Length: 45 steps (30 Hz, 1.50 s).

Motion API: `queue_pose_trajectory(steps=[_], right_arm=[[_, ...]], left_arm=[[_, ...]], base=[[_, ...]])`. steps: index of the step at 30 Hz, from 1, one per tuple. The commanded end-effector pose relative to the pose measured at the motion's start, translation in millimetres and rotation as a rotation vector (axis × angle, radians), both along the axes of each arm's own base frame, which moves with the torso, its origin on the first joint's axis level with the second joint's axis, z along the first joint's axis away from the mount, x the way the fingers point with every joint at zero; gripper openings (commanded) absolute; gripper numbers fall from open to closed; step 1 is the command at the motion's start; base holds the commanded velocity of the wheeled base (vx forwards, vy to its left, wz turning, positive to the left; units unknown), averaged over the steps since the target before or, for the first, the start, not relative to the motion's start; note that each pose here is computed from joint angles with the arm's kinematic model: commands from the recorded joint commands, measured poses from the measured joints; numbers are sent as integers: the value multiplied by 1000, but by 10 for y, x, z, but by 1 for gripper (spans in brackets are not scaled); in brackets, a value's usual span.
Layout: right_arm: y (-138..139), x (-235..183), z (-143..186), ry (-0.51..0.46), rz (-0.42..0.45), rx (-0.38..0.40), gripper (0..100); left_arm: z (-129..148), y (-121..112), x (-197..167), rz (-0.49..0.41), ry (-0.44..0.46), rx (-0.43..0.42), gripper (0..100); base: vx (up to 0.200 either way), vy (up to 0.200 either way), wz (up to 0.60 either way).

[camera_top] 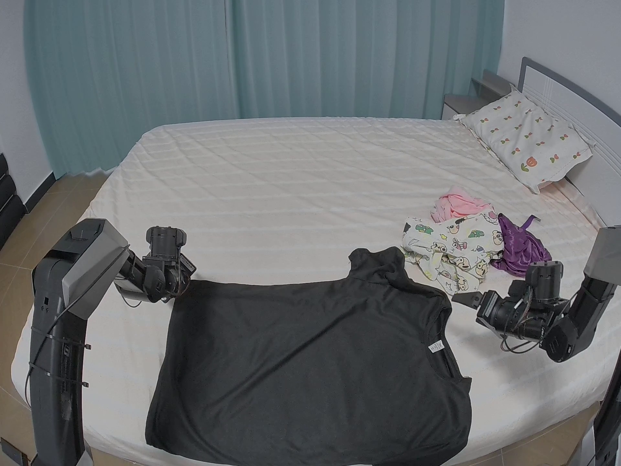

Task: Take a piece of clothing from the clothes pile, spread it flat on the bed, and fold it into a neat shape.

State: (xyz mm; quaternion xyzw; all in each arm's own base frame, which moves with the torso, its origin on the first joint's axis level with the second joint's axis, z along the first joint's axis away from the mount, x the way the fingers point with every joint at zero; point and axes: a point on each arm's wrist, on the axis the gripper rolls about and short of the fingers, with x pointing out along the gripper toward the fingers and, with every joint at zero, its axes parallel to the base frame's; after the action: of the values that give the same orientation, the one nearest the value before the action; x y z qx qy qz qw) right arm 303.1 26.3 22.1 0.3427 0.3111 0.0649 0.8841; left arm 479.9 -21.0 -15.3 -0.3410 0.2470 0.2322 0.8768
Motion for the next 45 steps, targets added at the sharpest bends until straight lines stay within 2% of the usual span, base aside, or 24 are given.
queue_pose_trajectory(steps=[1, 4, 7, 11, 14, 17, 21, 27, 28, 32, 37, 45], right_arm=[[305, 407, -46, -27, 16, -19, 100], [513, 653, -100, -25, -11, -74, 100], [687, 795, -124, -28, -1, -102, 100], [924, 1071, -165, -25, 51, -174, 100], [1033, 1187, -230, -15, 44, -202, 100], [1185, 1420, -440, -4, 14, -260, 100], [1199, 1569, -539, -10, 9, -290, 100], [1189, 1739, -633, 1, -2, -297, 100], [1171, 1787, -662, 5, -11, -298, 0], [1087, 1962, -615, -23, -84, -321, 0], [894, 2120, -456, -84, -142, -302, 0], [724, 2254, -443, -131, -181, -284, 0]], left_arm=[[65, 39, -29, 8, 10, -4, 100], [218, 113, -99, 24, 6, -17, 100], [325, 146, -184, 28, -3, -52, 100], [511, 168, -401, -4, -2, -173, 100], [501, 166, -490, 3, 15, -210, 100], [426, 150, -633, 8, 58, -251, 100], [394, 150, -707, 19, 45, -270, 100], [316, 144, -783, 23, 28, -292, 100], [296, 144, -785, 24, 26, -291, 100], [284, 144, -793, 23, 23, -292, 100], [259, 139, -805, 24, 32, -291, 100], [250, 139, -808, 23, 36, -290, 100]], base=[[0, 0, 0], [0, 0, 0], [0, 0, 0], [0, 0, 0], [0, 0, 0], [0, 0, 0], [0, 0, 0], [0, 0, 0], [0, 0, 0], [0, 0, 0], [0, 0, 0], [0, 0, 0]])
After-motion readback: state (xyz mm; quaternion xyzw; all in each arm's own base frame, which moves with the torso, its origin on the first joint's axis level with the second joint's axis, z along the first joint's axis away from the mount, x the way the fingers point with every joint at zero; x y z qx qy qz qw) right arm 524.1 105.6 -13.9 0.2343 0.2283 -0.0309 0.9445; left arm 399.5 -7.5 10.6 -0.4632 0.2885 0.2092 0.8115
